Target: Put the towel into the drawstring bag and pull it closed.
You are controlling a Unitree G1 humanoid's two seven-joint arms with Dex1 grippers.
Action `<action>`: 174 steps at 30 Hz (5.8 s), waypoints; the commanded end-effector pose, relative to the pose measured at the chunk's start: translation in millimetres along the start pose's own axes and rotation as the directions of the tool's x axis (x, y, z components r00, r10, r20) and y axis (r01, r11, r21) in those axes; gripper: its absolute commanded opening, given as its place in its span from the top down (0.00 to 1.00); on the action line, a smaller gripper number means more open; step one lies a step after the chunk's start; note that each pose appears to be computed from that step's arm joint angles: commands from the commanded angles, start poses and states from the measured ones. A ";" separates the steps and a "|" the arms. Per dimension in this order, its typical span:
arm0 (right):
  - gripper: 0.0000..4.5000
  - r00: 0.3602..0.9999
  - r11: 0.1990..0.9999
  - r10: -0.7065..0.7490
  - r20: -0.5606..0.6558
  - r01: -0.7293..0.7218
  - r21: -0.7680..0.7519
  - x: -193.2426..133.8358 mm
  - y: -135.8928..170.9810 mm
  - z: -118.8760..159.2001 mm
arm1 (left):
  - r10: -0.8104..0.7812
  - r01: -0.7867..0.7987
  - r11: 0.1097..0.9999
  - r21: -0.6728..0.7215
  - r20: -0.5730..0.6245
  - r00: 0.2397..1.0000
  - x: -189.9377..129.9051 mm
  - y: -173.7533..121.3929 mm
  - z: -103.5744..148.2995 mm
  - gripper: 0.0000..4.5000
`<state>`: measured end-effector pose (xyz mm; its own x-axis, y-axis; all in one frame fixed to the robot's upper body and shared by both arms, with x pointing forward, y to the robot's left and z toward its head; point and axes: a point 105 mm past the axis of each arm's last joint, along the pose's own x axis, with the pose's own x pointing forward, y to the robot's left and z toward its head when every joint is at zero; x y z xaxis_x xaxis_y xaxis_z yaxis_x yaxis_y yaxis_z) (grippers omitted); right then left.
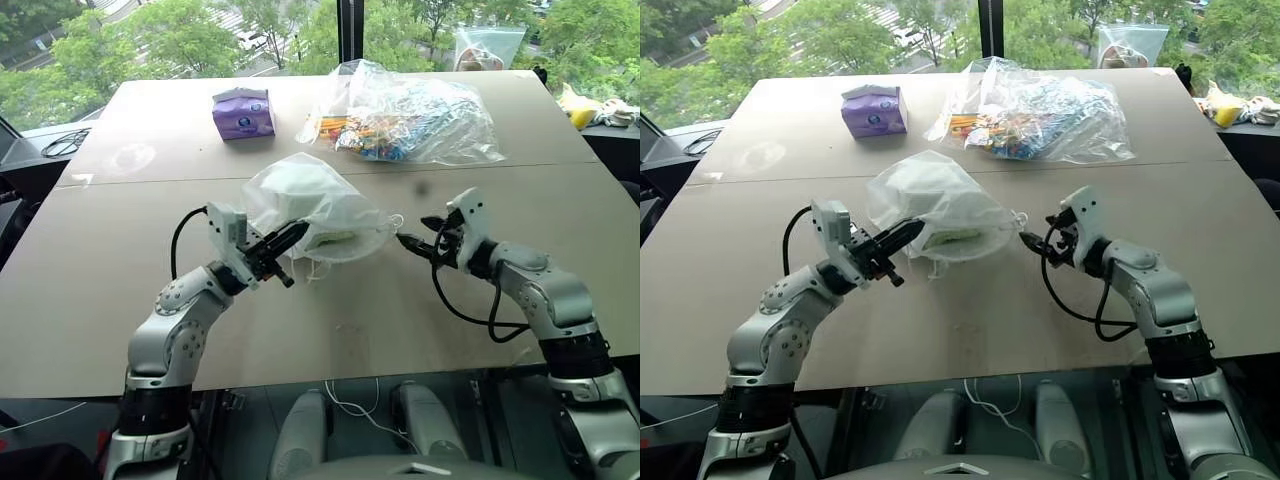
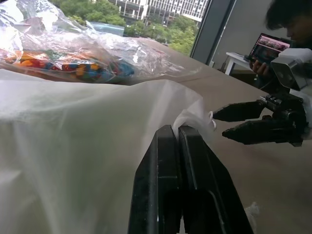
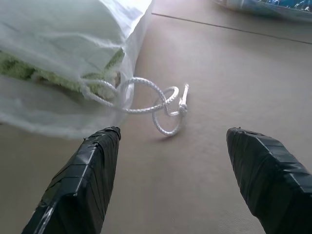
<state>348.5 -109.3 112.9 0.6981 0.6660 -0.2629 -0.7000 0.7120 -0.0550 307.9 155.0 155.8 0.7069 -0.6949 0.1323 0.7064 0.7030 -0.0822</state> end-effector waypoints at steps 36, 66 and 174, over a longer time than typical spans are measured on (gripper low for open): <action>0.99 0.846 0.930 -0.293 0.444 0.360 -0.072 22.5 -33.5 73.3 | 0.116 -0.130 0.987 0.094 0.140 0.983 4.6 17.3 26.0 1.00; 1.00 0.698 0.774 -0.626 0.349 0.612 0.165 -2.2 -87.6 68.3 | -0.224 0.264 0.952 0.154 -0.239 0.945 49.9 -35.5 -36.3 0.29; 0.09 1.000 0.964 -0.002 0.019 0.007 -0.265 -37.1 -52.9 17.7 | 0.516 -0.489 0.848 0.202 -0.108 0.850 -55.2 104.9 -4.9 0.40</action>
<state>363.5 -172.8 122.1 0.7281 0.6205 -0.2914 -0.6822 0.6972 -0.2201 347.6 268.4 134.5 0.9827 -0.1815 -0.0361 0.1839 0.9796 0.0809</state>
